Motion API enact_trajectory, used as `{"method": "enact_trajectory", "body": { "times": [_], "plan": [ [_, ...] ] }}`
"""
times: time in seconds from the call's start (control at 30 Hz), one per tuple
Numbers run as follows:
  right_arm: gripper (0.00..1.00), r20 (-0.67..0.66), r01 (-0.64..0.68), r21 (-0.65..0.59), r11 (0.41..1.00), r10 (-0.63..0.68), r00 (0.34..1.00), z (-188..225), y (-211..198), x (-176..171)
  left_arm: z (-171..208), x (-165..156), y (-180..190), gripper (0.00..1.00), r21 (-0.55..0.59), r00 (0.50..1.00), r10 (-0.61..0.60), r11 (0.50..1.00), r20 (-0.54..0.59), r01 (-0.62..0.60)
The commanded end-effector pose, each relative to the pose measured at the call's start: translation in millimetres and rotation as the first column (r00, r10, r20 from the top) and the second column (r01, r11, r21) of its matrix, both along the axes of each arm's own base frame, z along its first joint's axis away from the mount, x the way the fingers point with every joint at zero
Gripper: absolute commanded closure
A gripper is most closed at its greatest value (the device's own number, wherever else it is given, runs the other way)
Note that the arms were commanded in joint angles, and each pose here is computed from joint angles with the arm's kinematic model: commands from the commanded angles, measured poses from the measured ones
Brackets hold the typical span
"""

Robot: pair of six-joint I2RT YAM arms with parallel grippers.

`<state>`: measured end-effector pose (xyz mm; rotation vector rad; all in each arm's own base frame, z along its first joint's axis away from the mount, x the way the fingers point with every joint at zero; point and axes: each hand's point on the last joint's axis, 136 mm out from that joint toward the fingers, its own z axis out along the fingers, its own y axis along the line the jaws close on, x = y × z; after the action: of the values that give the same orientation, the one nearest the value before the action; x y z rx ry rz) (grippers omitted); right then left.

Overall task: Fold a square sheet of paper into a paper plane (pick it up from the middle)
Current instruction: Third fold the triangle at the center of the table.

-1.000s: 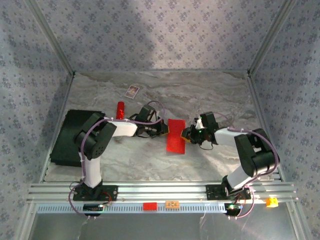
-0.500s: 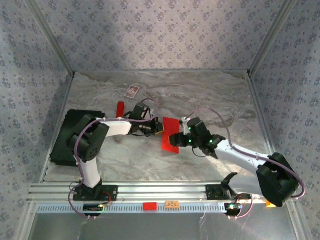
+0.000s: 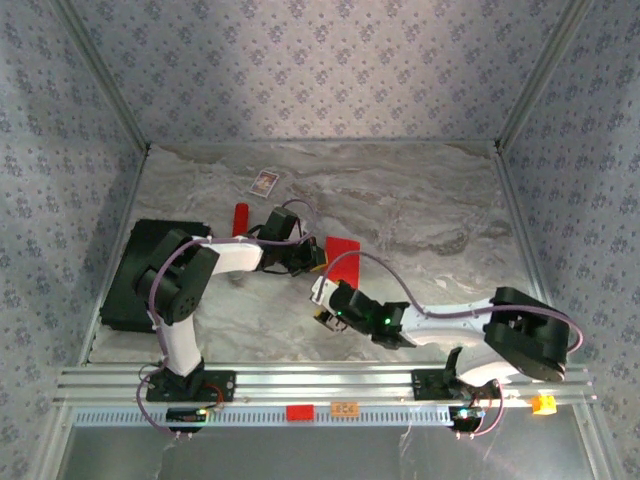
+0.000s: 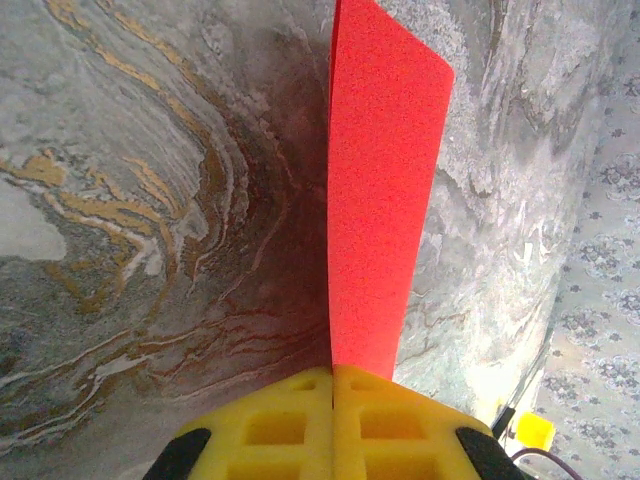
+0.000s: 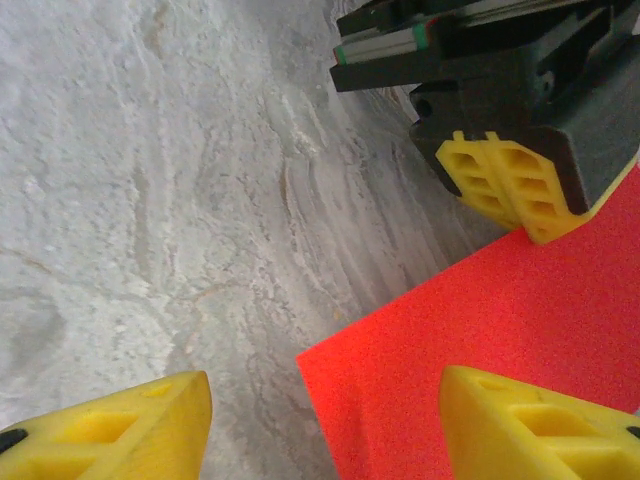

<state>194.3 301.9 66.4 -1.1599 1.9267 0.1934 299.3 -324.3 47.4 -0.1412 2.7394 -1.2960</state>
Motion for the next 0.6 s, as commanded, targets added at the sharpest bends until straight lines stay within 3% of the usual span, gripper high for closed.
{"method": "enact_trajectory", "body": {
  "times": [0.0, 0.27, 0.57],
  "plan": [
    [0.36, 0.149, 0.037, -0.059, 0.998, -0.028, 0.988, 8.0, 0.3, 14.2, 9.4, -2.8, -0.8, 1.0, -0.023, 1.0, -0.002, 1.0, 0.009, 0.002],
    [0.37, 0.228, 0.09, -0.15, 0.985, -0.054, 0.972, -5.3, 1.8, 18.1, 8.9, -2.5, -1.2, 1.0, -0.024, 1.0, 0.002, 1.0, 0.009, -0.002],
    [0.5, 0.237, 0.108, -0.141, 0.984, -0.073, 0.969, -2.0, -9.1, 15.4, 6.8, -2.3, -0.6, 0.99, -0.015, 1.0, 0.006, 1.0, 0.008, -0.005]
  ]
}}
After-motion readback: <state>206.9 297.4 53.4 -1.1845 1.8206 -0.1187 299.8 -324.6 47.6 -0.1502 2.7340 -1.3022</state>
